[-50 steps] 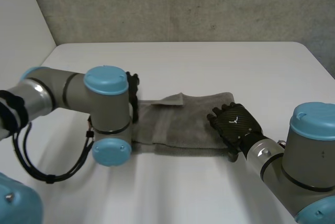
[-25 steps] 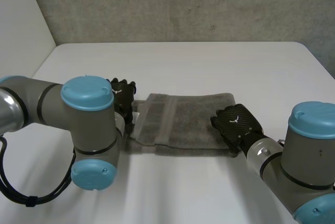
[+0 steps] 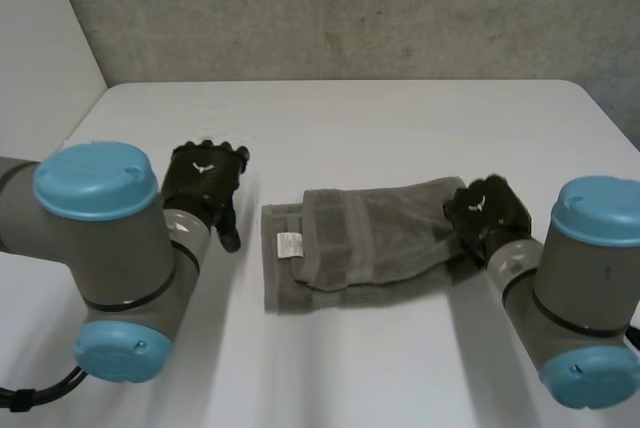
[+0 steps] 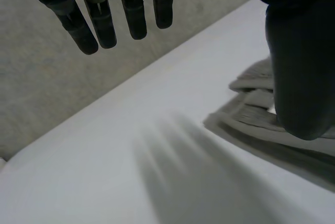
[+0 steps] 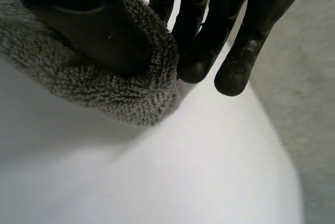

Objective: Fold the towel.

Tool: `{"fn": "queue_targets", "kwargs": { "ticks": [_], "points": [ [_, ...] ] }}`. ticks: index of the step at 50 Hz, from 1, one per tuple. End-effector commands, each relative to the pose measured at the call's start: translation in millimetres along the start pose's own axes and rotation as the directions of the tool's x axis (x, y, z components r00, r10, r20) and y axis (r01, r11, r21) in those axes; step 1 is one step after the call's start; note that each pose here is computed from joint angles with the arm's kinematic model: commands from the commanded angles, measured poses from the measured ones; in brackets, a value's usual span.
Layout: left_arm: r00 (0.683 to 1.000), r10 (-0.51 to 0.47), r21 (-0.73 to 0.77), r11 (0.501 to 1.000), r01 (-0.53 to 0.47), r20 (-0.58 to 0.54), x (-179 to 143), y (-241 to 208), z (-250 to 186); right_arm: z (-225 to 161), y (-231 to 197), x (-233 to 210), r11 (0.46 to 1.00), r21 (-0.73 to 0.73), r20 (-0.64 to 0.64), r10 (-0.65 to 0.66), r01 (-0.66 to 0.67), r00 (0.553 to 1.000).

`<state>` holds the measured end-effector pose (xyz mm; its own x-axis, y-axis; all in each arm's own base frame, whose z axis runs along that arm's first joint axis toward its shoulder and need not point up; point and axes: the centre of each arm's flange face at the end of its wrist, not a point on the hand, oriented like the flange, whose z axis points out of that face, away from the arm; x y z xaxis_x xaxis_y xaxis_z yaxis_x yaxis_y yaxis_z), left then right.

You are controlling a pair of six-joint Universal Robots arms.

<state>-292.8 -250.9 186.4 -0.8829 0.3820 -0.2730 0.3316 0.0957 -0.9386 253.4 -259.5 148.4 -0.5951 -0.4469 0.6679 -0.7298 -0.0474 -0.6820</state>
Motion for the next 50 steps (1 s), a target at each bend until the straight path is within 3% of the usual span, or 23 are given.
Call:
{"fn": "queue_targets", "kwargs": {
  "ticks": [1,3,6,8,13,20,23,24,25,27,28,29,30,38,44,50],
  "points": [
    [0.995,-0.052,0.08,0.996,0.045,0.089,-33,-25,2,-11,-72,-28,0.938,0.243,-0.017,-0.252,0.248,0.968],
    [0.991,-0.074,0.098,0.993,0.064,0.108,-40,-29,3,-21,-104,-68,0.866,0.4,0.005,-0.329,0.3,0.944],
    [0.982,-0.13,0.134,0.985,0.112,0.137,-53,-36,5,-25,-113,-87,0.828,0.464,0.022,-0.366,0.315,0.93],
    [0.976,-0.158,0.142,0.98,0.137,0.151,-60,-38,7,-34,-122,-123,0.751,0.575,0.066,-0.439,0.325,0.896],
    [0.956,-0.22,0.155,0.969,0.192,0.192,-79,-37,12,-42,-119,-153,0.697,0.647,0.136,-0.504,0.309,0.853],
    [0.957,-0.224,0.147,0.969,0.199,0.186,-80,-34,13,-41,-108,-152,0.741,0.611,0.172,-0.468,0.278,0.867],
    [0.963,-0.222,0.15,0.968,0.199,0.152,-75,-35,13,-47,-115,-138,0.78,0.592,0.193,-0.381,0.203,0.904],
    [0.963,-0.222,0.15,0.968,0.199,0.152,-75,-35,13,-51,-124,-120,0.801,0.584,0.2,-0.302,0.134,0.932],
    [0.966,-0.22,0.153,0.968,0.199,0.134,-74,-36,13,-51,-124,-120,0.801,0.584,0.2,-0.301,0.134,0.932],
    [0.969,-0.219,0.156,0.967,0.2,0.113,-72,-37,14,-48,-130,-80,0.844,0.536,0.227,-0.099,-0.04,0.969],
    [0.972,-0.218,0.158,0.967,0.201,0.093,-69,-38,15,-48,-130,-80,0.844,0.535,0.227,-0.098,-0.04,0.969],
    [0.972,-0.218,0.158,0.967,0.201,0.093,-69,-38,15,-42,-127,-62,0.857,0.501,0.238,0.001,-0.123,0.971],
    [0.974,-0.214,0.161,0.966,0.201,0.071,-66,-39,14,-38,-125,-47,0.858,0.472,0.248,0.089,-0.201,0.965],
    [0.981,-0.194,0.183,0.963,0.196,-0.03,-36,-48,15,-29,-107,-1,0.839,0.319,0.275,0.364,-0.441,0.89],
    [0.98,-0.179,0.165,0.967,0.192,-0.088,-8,-44,25,-19,-90,12,0.855,0.22,0.255,0.414,-0.47,0.874],
    [0.975,-0.16,0.122,0.976,0.18,-0.157,25,-28,30,4,-69,-3,0.85,0.097,0.273,0.477,-0.517,0.835]
  ]
}}
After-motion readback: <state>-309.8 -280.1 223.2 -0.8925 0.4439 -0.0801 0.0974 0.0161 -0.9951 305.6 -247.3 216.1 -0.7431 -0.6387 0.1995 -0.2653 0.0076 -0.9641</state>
